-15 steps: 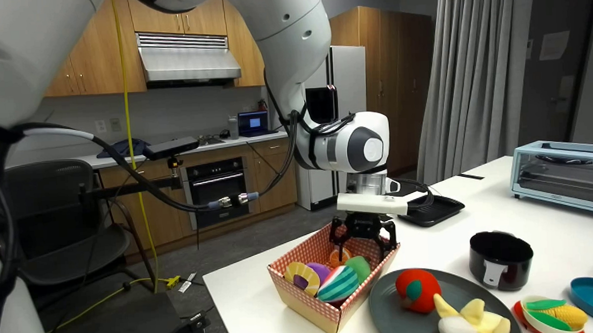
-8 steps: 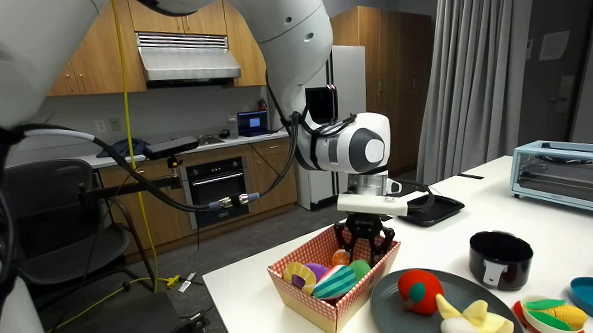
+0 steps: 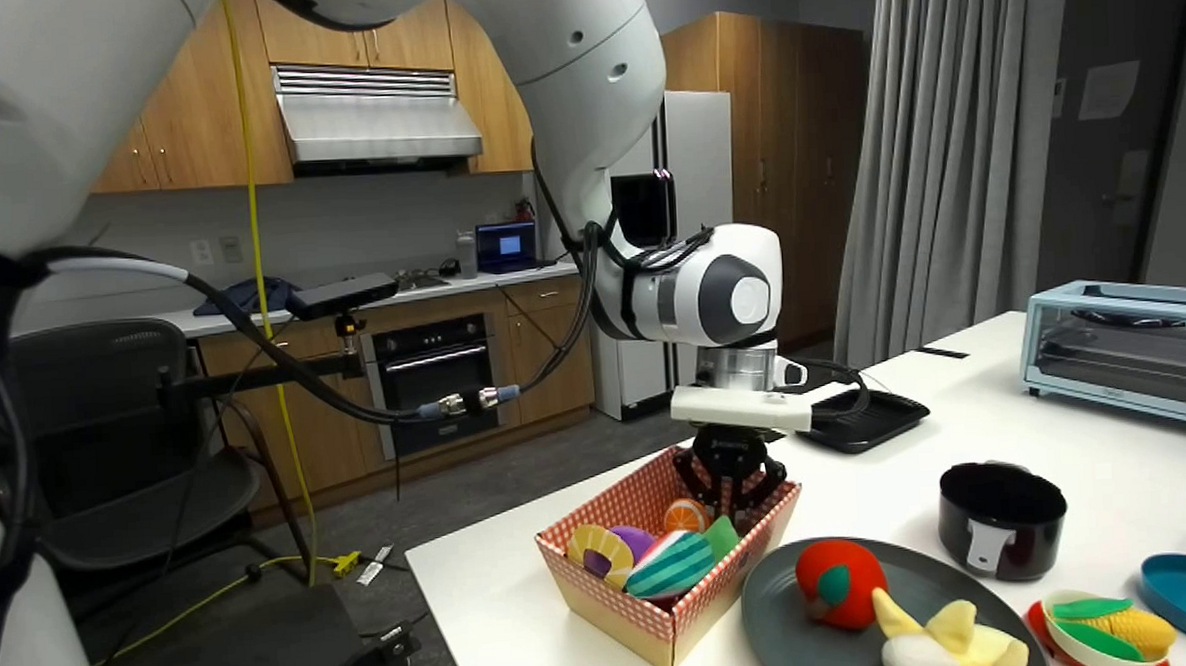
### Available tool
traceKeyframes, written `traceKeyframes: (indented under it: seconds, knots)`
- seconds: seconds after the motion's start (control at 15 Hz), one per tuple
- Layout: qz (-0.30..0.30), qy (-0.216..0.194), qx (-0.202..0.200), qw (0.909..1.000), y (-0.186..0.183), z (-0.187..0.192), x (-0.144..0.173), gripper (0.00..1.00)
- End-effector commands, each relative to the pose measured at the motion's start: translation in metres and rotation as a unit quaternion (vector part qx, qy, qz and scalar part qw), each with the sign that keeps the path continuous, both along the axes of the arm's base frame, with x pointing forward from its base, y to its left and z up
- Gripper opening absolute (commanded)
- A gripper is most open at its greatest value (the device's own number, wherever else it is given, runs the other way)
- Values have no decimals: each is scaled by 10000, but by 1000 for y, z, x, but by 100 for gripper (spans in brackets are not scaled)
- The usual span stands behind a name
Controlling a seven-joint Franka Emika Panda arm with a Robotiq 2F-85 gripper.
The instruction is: Put the orange, banana and pear plush toys on the plate then put the orange and banana back in the box
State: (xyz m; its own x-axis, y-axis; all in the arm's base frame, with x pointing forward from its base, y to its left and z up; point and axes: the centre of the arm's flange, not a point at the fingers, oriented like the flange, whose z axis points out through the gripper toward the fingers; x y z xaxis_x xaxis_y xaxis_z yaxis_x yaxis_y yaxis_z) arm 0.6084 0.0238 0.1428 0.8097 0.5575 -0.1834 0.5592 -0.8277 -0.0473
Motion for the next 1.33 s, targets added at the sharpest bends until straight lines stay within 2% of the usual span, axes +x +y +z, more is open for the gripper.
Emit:
traceKeyframes:
  seconds: [0.0, 0.47, 0.73, 1.0, 1.27]
  knots:
    - [-167, -95, -126, 9997, -4, 32, -15, 3]
    - [-510, -494, -143, 9974, -4, 122, -44, 3]
    - [-865, -795, -147, 9930, -23, 167, -45, 3]
    - [-1178, -1085, -344, 9865, -55, 179, -36, 3]
    - [-1566, -997, -381, 9819, -91, 167, -32, 3]
